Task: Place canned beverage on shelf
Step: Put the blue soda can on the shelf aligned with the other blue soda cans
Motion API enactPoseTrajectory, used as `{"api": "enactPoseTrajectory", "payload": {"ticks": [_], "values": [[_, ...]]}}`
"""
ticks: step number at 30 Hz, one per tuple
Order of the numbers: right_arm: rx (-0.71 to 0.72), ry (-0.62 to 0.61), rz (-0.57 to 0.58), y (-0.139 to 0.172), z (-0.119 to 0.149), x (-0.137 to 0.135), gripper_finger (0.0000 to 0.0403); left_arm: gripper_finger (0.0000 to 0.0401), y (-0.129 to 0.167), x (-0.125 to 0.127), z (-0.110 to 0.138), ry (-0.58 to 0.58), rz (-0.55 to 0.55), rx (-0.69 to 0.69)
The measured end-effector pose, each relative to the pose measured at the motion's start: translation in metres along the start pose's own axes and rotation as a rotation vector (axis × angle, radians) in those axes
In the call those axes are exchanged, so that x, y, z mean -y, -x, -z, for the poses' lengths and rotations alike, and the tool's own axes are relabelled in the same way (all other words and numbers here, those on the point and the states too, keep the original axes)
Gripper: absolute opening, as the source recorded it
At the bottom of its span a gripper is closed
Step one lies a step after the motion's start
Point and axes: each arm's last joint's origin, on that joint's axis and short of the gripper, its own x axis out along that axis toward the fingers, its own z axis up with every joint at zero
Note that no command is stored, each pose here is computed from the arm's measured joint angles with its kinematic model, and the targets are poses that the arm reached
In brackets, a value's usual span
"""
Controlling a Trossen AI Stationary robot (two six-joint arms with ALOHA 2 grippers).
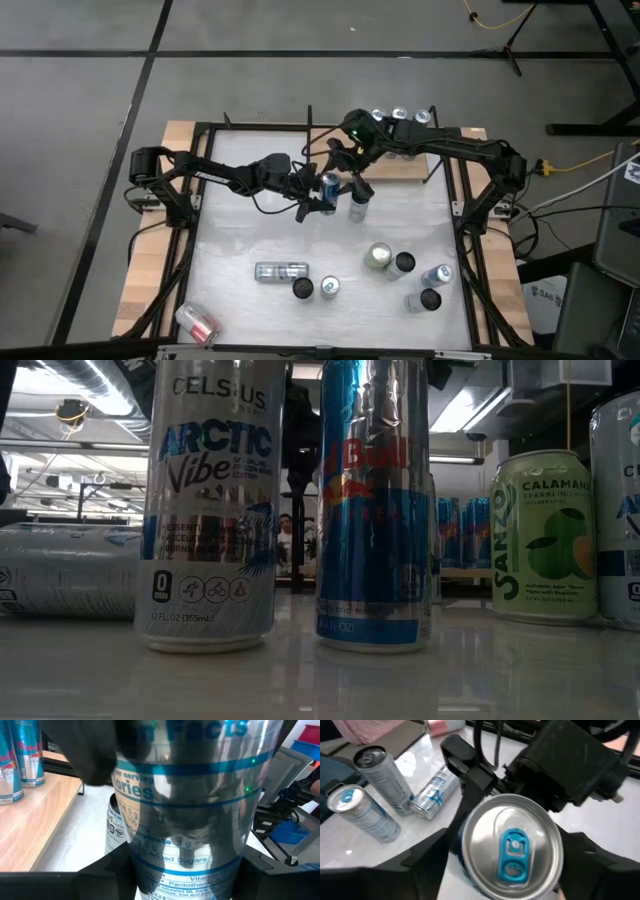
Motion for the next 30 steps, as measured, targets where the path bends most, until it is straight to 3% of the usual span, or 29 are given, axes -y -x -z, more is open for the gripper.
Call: {"api": "enactPoseTrajectory", "payload": {"ticks": [8,15,30], "values": [[-0.010,-0.006,0.010,0.001,0.001,0.000,0.0233,0.0252,0.000,0.000,0.000,0.004,-0.015,0.002],[-0.052,-0.014,0.053,0.000,0.003,0.001,0.0241,0.0283,0.001,-0.001,-0.001,0.038,-0.023,0.006],[-0.159,-0.072,0.174,0.022,-0.009,-0.005,0.0238,0.0283,0.001,-0.004,0.001,0.045,-0.116,-0.005]]}}
